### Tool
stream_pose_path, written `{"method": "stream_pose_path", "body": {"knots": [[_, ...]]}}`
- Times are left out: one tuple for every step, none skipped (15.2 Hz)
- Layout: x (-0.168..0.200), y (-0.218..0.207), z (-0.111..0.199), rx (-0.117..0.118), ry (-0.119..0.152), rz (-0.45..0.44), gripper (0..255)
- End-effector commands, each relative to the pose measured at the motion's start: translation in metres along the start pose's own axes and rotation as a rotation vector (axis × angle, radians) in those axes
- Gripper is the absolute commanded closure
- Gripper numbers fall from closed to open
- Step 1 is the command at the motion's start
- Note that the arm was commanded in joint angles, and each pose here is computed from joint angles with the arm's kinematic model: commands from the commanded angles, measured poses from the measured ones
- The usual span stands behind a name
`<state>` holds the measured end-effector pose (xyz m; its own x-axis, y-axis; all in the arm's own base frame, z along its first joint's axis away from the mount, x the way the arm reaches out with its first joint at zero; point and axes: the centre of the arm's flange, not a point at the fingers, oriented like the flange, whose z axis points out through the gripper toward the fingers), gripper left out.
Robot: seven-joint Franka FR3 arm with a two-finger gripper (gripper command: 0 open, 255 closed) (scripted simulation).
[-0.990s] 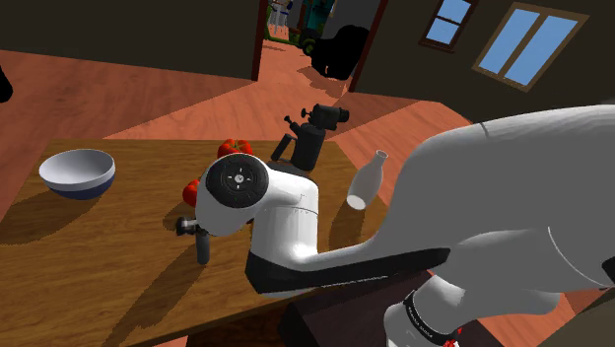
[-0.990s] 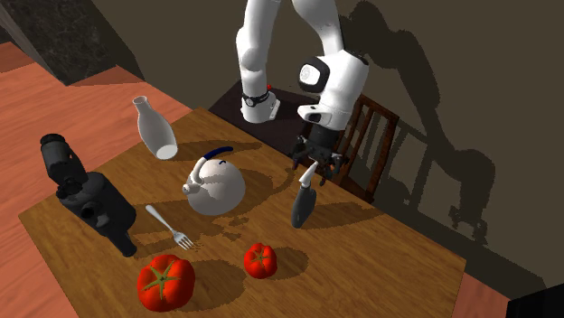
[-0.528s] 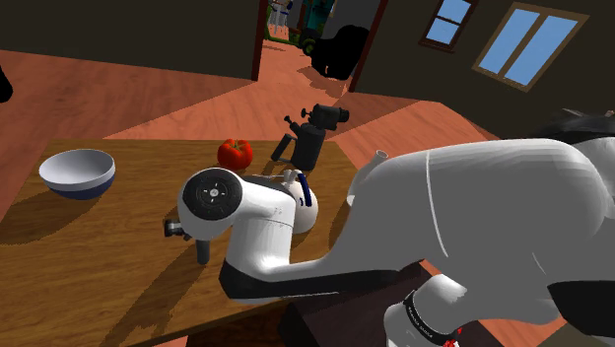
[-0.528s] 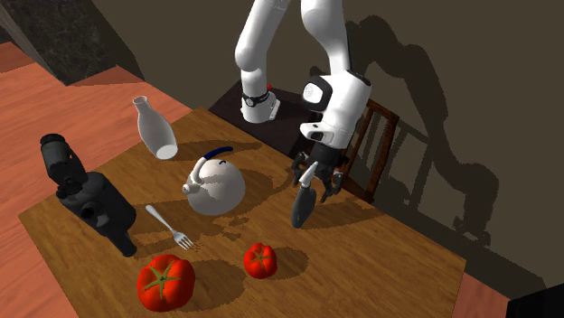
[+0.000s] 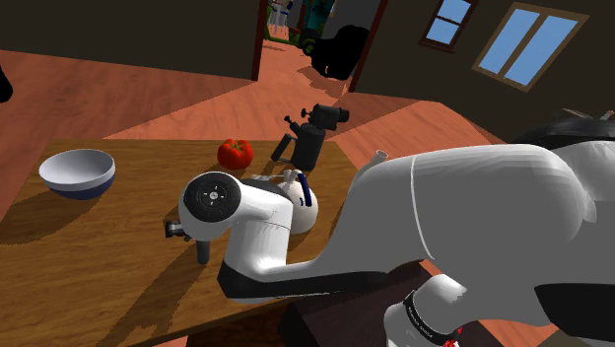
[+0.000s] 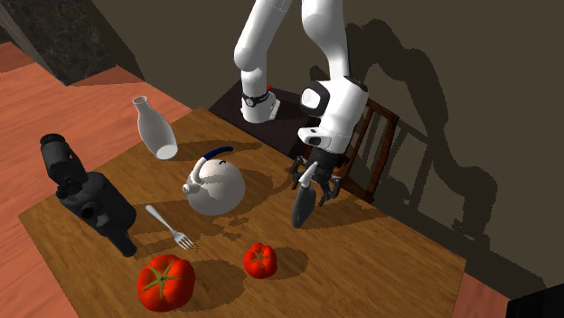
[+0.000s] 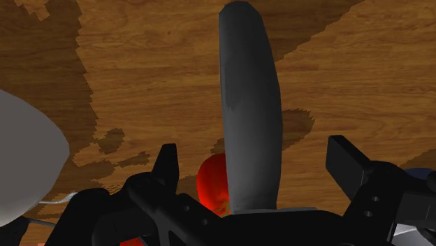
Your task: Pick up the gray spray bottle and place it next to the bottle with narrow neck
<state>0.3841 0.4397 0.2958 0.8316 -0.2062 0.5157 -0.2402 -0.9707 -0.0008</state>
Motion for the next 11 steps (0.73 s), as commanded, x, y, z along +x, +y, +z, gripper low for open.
{"method": "stream_pose_path", "body": {"knots": [[0.0000,0.0000,0.0000,0.000,0.000,0.000,0],[0.0000,0.0000,0.0000,0.000,0.000,0.000,0],[0.0000,0.0000,0.0000,0.000,0.000,0.000,255],[0.0000,0.0000,0.0000,0.000,0.000,0.000,255],[0.0000,0.0000,0.0000,0.000,0.000,0.000,255],[0.0000,0.0000,0.0000,0.000,0.000,0.000,255],[0.0000,0.0000,0.0000,0.000,0.000,0.000,255],[0.0000,0.0000,0.0000,0.000,0.000,0.000,255],[0.0000,-0.0001,-0.0001,0.000,0.000,0.000,255],[0.0000,-0.0001,-0.0001,0.000,0.000,0.000,255],[0.0000,-0.0001,-0.0001,0.000,0.000,0.000,255]]}}
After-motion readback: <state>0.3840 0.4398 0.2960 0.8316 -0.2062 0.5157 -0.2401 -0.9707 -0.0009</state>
